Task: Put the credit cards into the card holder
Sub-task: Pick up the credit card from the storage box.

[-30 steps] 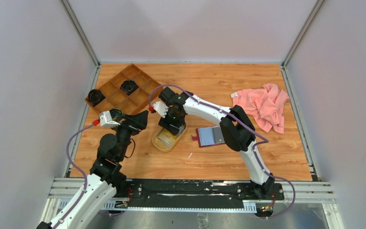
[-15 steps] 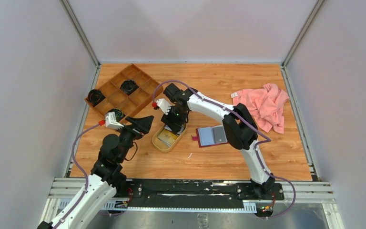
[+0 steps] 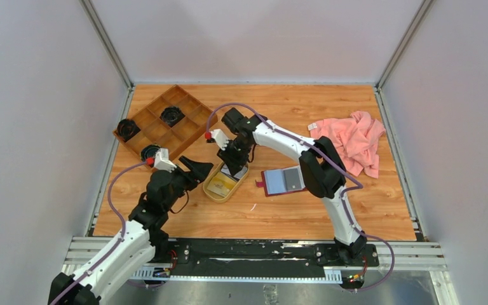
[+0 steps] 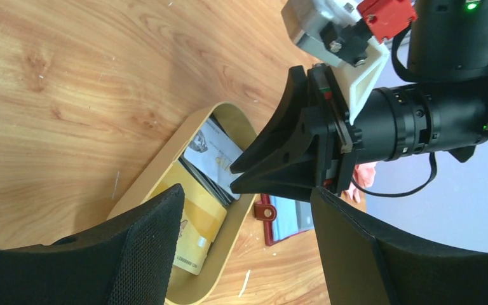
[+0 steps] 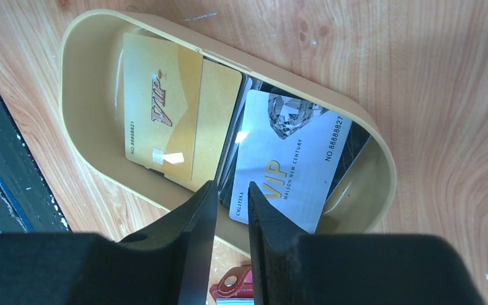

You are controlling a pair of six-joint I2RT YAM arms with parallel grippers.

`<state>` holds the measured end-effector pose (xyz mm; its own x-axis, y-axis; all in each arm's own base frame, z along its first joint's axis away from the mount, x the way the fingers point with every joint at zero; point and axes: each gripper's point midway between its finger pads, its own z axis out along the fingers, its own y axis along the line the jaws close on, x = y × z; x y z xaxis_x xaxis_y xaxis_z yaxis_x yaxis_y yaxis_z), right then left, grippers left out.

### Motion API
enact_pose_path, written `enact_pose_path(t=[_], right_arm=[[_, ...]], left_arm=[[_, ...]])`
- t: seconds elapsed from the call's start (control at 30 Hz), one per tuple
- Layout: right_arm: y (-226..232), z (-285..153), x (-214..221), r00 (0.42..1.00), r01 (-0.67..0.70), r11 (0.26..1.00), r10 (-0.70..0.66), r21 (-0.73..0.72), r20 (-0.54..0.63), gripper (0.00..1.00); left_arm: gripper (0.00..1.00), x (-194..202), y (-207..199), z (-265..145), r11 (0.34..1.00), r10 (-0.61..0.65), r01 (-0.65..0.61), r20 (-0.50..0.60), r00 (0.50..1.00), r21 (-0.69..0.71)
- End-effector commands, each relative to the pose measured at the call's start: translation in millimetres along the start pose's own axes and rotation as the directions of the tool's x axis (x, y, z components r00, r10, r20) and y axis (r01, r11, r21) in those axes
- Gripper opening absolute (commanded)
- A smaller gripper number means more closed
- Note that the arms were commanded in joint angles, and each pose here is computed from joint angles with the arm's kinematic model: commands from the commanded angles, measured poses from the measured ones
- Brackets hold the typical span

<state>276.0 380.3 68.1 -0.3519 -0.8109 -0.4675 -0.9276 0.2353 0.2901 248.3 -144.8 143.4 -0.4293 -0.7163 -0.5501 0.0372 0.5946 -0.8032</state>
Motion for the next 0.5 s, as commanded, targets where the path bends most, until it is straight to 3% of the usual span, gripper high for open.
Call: enact_pose_path(t=[0.0,0.07,0.13,0.27,0.47], right_arm=[[2,-12,3,1.000,-0.023,0.999,0.023,-0.026,0.010,0.28],[2,-13,3,1.000,-0.016,1.000,0.017,-0.025,0.011,0.31],[1,-16,1,1.000,0.000,1.000,0.000,-0.016,0.015,0.44],[-7,-20,-4,0.999,0.038,0.998,-0.038,0.053,0.007,0.58],[-27,-7,4,0.994,0.084,0.983,-0.072,0.163,-0.080,0.67]], left_arm=[[0.75,-1,-10,3,1.000,-0.011,0.011,-0.026,1.000,0.013],[0.75,-1,-11,3,1.000,-0.006,0.006,-0.028,1.000,0.014],[0.75,-2,-12,3,1.000,0.003,-0.003,-0.025,1.000,0.017],[0.77,-5,-9,2,0.999,0.035,-0.034,-0.005,0.999,0.018],[0.79,-8,-11,-2,0.998,0.052,-0.052,0.017,0.999,0.035]])
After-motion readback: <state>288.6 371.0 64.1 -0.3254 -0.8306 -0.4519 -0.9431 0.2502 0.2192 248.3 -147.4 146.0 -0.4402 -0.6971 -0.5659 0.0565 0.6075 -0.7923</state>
